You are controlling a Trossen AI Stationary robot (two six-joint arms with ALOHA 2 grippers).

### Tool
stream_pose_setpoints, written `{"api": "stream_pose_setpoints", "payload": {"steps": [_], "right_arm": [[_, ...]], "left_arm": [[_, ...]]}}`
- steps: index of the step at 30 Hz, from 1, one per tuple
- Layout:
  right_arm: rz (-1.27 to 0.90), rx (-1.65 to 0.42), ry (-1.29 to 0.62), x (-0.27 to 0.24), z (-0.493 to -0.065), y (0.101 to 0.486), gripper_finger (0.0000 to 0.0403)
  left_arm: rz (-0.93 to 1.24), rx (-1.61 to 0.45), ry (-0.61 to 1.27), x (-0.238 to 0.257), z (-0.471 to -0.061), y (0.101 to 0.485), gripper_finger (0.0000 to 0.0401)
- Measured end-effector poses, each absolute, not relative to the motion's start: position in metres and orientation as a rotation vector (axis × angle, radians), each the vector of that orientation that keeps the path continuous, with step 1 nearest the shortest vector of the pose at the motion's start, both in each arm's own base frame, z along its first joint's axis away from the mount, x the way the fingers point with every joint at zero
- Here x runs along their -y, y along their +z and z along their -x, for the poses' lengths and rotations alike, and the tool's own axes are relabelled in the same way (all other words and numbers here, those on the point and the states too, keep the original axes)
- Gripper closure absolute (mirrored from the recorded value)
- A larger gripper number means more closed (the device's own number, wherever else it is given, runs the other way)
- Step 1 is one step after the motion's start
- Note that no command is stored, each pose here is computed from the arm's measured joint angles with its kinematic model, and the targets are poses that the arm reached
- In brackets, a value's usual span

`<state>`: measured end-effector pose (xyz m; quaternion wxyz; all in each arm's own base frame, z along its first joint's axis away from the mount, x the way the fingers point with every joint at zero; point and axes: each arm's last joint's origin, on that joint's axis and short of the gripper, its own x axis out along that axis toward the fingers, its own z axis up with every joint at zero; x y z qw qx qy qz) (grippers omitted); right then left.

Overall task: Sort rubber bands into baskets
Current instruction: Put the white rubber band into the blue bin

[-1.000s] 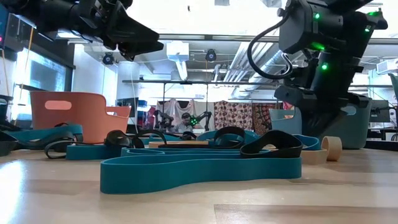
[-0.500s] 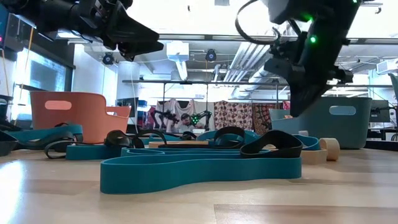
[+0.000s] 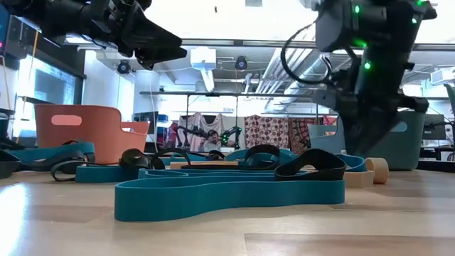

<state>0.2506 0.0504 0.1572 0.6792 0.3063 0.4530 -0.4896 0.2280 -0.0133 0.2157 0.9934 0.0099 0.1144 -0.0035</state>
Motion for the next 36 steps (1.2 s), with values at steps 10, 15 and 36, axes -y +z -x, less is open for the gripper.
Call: {"api": "stream_pose_setpoints", "payload": {"steps": [10,15,36], "right_arm": [[-0.686,-0.899,-1.038,-0.043,-0.253,0.139,0.0254],[-0.664,-0.89,-0.985,-0.041,-0.254,0.134,0.028],[-0.555,-0.737,-0.885,-0.047,-0.253,0.166,0.0402]], "left_arm": [[-0.019,-0.229,-0.008,0.013,-0.228,0.216,0.0226],[-0.027,-0.229,-0.008,0.013,-0.228,0.216,0.0226],[-0.007,-0.229,0.001,0.013,-0.228,0.216,0.0226]]}}
